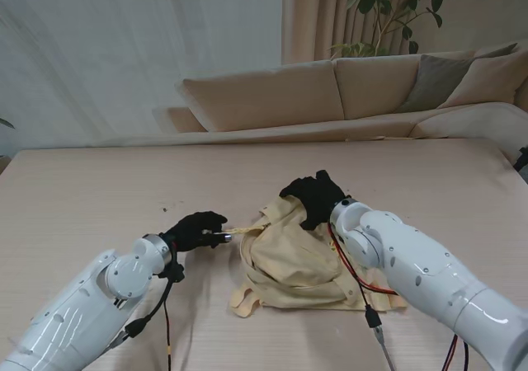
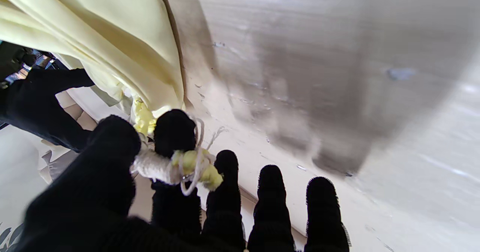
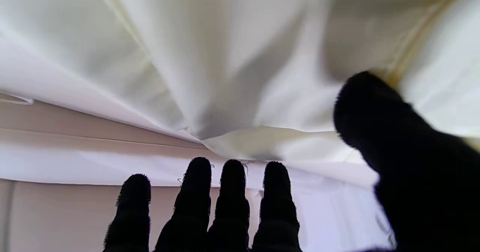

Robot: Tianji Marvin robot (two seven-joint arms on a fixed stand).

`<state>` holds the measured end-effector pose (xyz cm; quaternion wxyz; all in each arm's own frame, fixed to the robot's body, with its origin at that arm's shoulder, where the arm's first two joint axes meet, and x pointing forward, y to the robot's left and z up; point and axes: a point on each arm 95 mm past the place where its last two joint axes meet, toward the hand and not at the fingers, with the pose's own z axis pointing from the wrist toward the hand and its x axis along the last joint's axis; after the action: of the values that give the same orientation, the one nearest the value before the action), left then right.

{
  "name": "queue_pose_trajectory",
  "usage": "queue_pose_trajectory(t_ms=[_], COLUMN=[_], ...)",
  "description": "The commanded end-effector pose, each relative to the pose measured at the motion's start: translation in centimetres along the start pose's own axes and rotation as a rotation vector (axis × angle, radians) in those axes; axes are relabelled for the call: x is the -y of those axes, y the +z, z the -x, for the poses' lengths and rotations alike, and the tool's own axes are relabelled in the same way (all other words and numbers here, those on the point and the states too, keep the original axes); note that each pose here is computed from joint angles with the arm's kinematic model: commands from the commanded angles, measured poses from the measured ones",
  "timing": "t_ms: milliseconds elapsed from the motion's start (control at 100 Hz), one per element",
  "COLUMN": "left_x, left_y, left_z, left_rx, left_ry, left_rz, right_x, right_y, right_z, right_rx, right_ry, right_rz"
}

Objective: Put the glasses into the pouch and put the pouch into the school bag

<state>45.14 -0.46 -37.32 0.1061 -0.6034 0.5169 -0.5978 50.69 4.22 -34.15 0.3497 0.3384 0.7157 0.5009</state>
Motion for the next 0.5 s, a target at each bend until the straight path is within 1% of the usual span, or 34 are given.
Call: queue_pose_trajectory(t_ms=[0,110,200,330,490], left_x=[-0.5,-0.4,-0.4,-0.3,-0.2], left_y=[-0.2,-0.3,-0.3,-0.4,-0.4], left_z=[0.0,-0.2,-0.3,-0.4,-0.4], left_rx=[0.001,0.004,0.006,0.004,0.005], left_ry=[0.003,0.005,0.006,0.011,0.009], left_rz=[0.015,0.012,0.009,0.007,0.005], right_x=[-0.8,-0.5,-0.1,0.6,1.4], right_y=[1.0,1.9,2.4,2.6,2.9], right_z=[-0.2,-0.8,-1.1,-1.5,-2.1], right_rx=[0.005,0.008,0.004,-0.019,-0.033], right_ry=[-0.022,-0.004,-0.006,-0.018,-0.037], right_rz=[0.009,-0.006,-0.051,-0.135,-0.168])
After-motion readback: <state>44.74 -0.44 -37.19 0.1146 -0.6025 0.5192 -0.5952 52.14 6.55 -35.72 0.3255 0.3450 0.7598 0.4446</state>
